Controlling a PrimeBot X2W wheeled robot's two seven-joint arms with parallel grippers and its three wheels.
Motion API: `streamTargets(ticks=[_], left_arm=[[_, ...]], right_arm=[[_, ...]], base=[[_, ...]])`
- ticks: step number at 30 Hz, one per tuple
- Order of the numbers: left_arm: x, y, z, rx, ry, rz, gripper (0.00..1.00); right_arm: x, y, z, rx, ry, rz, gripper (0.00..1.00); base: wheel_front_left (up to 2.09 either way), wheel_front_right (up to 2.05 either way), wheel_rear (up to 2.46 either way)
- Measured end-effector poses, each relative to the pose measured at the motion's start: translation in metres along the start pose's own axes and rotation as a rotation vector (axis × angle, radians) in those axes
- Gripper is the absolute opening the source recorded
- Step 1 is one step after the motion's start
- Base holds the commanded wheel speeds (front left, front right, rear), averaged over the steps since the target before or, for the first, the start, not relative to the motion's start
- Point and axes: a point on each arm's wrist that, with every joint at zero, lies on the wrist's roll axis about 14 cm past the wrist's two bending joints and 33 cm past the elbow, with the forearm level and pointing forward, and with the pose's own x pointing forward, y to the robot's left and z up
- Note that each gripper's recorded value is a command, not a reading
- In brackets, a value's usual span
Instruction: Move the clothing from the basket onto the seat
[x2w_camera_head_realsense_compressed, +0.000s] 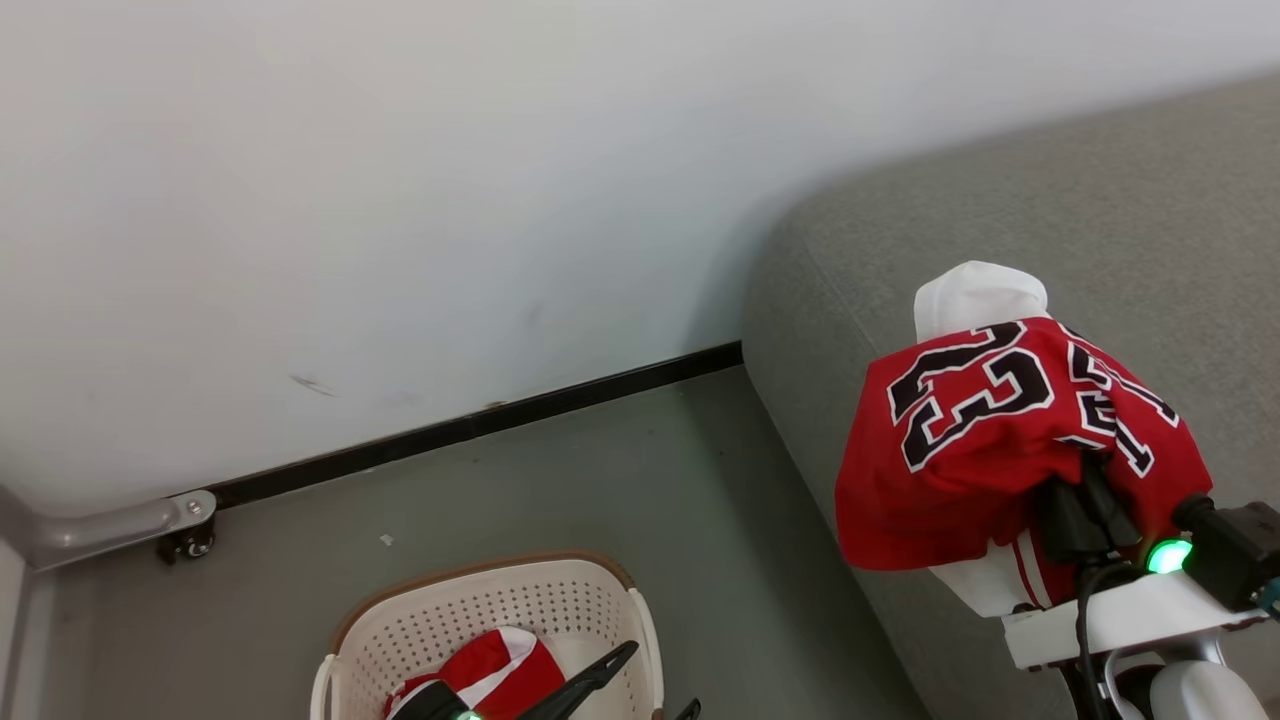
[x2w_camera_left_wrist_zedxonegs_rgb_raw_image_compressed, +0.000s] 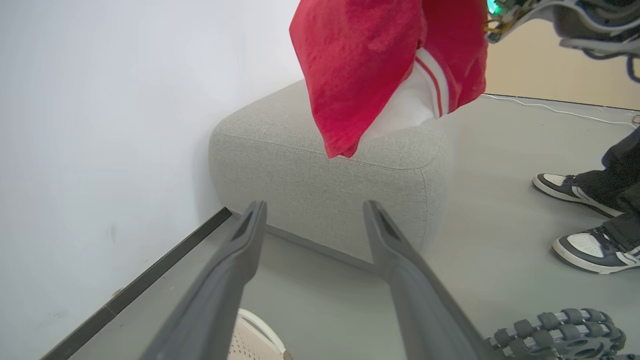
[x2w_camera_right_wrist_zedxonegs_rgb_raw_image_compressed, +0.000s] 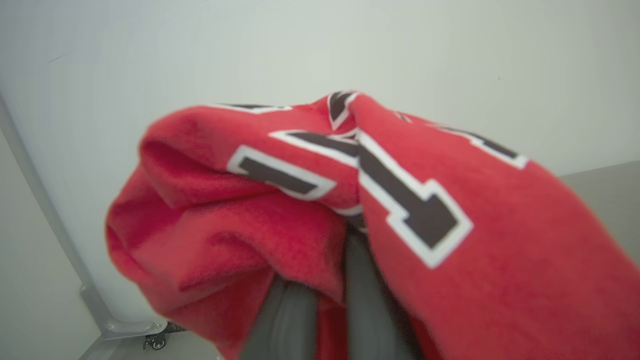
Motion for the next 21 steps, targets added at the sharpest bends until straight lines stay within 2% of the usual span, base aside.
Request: streamTargets(ticks=[13, 21], left_arm=[[0.021, -0.033, -0.005, 0.001, 0.012, -0.168, 1.00], [0.034, -0.049, -0.005, -0.004, 0.007, -0.248, 1.00]], right_arm=[[-0.022, -0.041, 0.012, -0.064, -0.008, -0.126, 0.00], [-0.045, -0.075, 0.022, -0.110, -0.009, -0.240, 0.00]], base=[[0.00, 0.00, 0.00], [0.00, 0.00, 0.00]])
